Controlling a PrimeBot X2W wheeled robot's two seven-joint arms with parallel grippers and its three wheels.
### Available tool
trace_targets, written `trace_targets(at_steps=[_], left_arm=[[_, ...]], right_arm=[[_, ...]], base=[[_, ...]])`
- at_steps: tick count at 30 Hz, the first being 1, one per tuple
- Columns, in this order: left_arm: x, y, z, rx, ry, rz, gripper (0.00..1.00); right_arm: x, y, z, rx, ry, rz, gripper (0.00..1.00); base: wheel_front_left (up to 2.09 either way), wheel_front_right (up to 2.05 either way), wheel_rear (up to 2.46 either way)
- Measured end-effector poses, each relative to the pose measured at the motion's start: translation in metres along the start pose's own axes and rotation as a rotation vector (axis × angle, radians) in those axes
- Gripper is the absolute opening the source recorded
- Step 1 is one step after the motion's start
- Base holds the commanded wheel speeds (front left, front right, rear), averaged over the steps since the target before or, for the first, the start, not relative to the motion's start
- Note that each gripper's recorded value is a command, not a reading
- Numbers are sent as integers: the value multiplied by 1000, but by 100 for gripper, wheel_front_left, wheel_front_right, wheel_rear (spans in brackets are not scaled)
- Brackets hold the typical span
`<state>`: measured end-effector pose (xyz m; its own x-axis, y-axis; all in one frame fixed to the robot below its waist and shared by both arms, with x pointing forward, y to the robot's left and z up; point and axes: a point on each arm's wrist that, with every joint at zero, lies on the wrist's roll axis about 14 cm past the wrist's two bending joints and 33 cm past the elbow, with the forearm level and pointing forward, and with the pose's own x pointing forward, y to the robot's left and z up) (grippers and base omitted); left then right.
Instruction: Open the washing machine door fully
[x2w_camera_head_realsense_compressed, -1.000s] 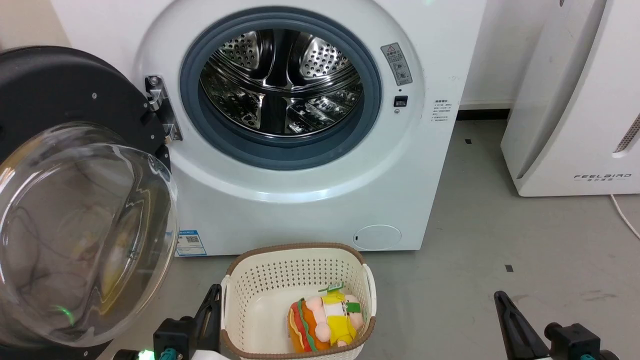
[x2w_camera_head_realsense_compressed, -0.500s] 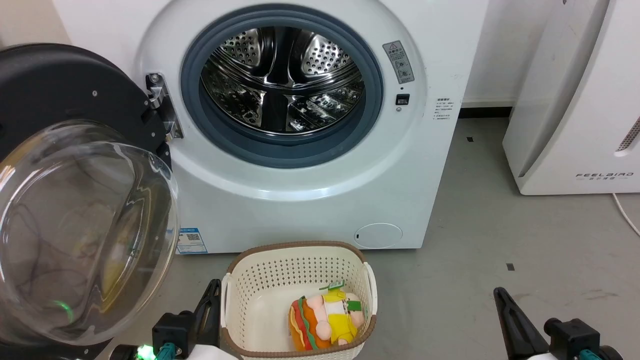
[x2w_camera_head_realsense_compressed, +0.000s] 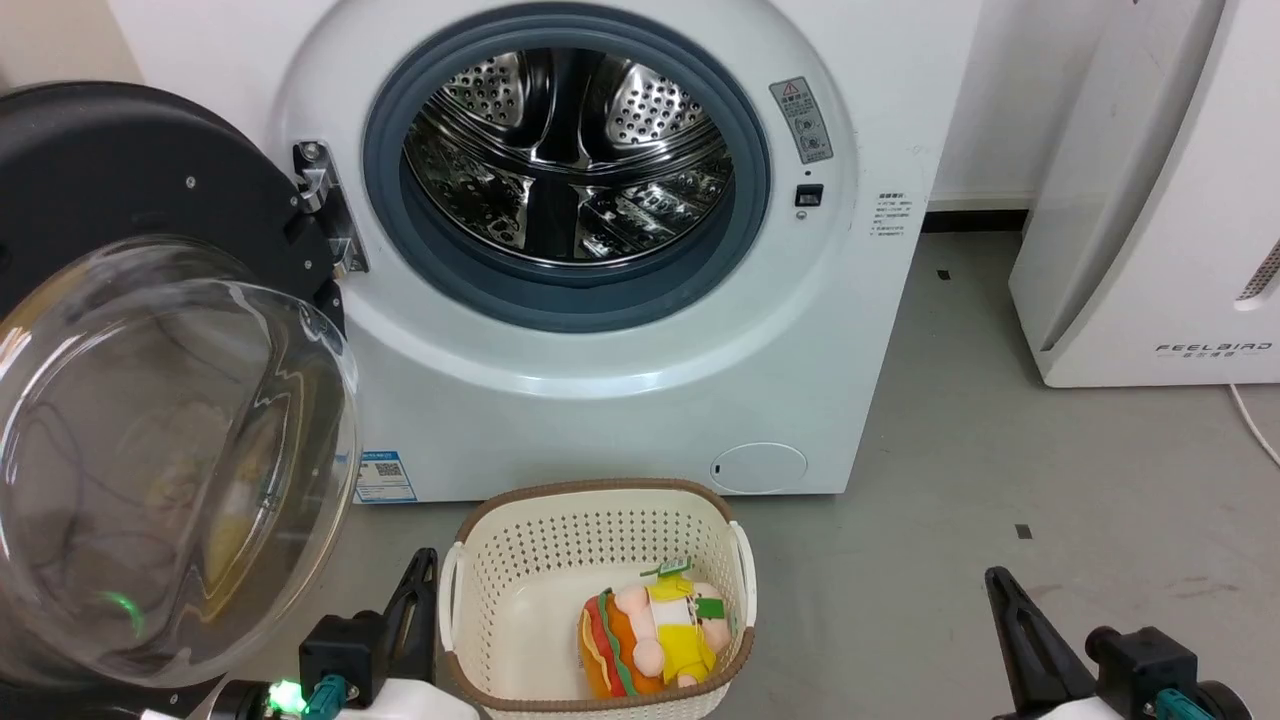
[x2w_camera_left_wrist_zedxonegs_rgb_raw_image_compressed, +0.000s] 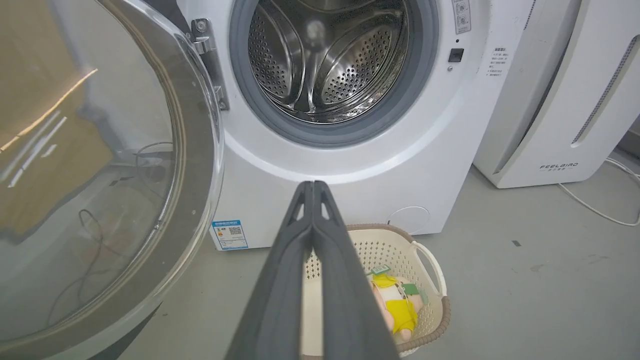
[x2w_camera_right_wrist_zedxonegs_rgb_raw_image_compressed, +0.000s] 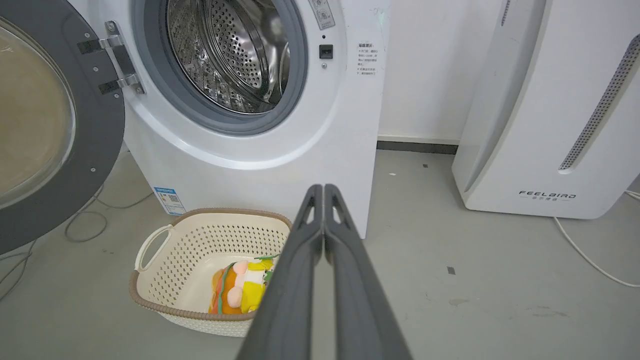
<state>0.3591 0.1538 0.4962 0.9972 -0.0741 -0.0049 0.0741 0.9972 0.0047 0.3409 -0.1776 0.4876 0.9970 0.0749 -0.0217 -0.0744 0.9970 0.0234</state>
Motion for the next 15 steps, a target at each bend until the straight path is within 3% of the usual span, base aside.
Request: trace_targets(at_steps=[15], left_arm=[[2, 4, 5, 7, -2, 9, 0]], right_arm=[[6, 3, 7, -12, -3, 11, 0]], base=[[0, 0, 0]])
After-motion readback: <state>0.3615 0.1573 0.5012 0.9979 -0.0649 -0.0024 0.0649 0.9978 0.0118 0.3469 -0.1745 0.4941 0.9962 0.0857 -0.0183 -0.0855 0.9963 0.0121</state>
